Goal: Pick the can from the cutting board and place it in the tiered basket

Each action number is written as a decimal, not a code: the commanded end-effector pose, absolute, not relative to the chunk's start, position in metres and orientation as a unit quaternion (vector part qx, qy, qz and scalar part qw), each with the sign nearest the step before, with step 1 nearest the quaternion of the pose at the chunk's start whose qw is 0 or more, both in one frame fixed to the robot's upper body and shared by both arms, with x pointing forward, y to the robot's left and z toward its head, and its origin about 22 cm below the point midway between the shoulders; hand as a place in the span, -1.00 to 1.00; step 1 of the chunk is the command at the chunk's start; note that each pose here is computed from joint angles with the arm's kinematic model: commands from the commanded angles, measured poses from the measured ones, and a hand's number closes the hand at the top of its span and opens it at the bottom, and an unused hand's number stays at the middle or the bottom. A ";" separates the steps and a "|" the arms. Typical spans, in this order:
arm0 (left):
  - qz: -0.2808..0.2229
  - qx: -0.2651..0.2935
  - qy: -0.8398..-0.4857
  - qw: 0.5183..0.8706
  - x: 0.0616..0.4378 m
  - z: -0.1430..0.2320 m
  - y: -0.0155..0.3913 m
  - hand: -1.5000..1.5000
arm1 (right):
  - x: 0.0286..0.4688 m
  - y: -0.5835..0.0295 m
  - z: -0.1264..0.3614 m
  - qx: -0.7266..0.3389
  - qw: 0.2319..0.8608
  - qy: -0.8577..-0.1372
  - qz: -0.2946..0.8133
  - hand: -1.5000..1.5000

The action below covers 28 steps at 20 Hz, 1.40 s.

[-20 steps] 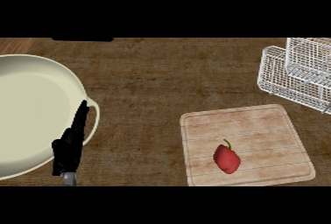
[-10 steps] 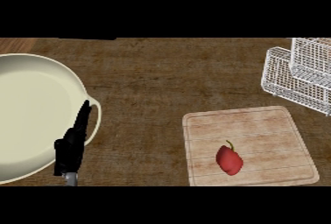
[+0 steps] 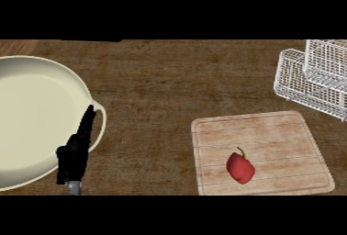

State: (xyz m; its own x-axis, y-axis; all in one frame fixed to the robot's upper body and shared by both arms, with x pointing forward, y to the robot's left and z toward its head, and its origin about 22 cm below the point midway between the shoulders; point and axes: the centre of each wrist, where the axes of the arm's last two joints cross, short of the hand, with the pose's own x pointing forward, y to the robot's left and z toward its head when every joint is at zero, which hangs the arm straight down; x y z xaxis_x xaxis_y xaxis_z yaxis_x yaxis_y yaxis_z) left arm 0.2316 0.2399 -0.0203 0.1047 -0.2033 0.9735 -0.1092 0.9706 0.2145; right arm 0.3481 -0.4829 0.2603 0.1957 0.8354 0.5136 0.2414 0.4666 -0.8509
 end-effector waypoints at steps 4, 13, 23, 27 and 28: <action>-0.023 0.107 -0.619 0.778 0.210 -0.049 0.241 0.00 | 0.381 -0.462 0.227 -0.395 0.663 -0.604 0.199 1.00; -0.017 0.102 -0.615 0.782 0.223 -0.042 0.239 0.00 | 0.388 -0.470 0.207 -0.259 0.694 -0.669 0.060 -1.00; -0.021 0.115 -0.610 0.784 0.207 -0.054 0.242 0.00 | 0.344 -0.529 0.243 -0.321 0.614 -0.710 -0.123 -1.00; -0.011 0.113 -0.613 0.782 0.215 -0.046 0.244 0.00 | 0.299 -0.571 0.272 -0.354 0.611 -0.684 -0.184 -1.00; -0.010 0.116 -0.612 0.782 0.206 -0.048 0.251 0.00 | 0.281 -0.585 0.271 -0.363 0.609 -0.679 -0.188 -1.00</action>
State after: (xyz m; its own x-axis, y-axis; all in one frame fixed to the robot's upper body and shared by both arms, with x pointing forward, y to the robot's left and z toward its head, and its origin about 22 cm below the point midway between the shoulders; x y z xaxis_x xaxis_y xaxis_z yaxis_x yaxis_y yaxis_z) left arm 0.2238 0.2468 -0.0218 0.1068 -0.1956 0.9749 -0.1367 0.9683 0.2092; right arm 0.3229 -0.5509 0.2553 0.0003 0.2905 0.9569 0.6431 0.7327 -0.2226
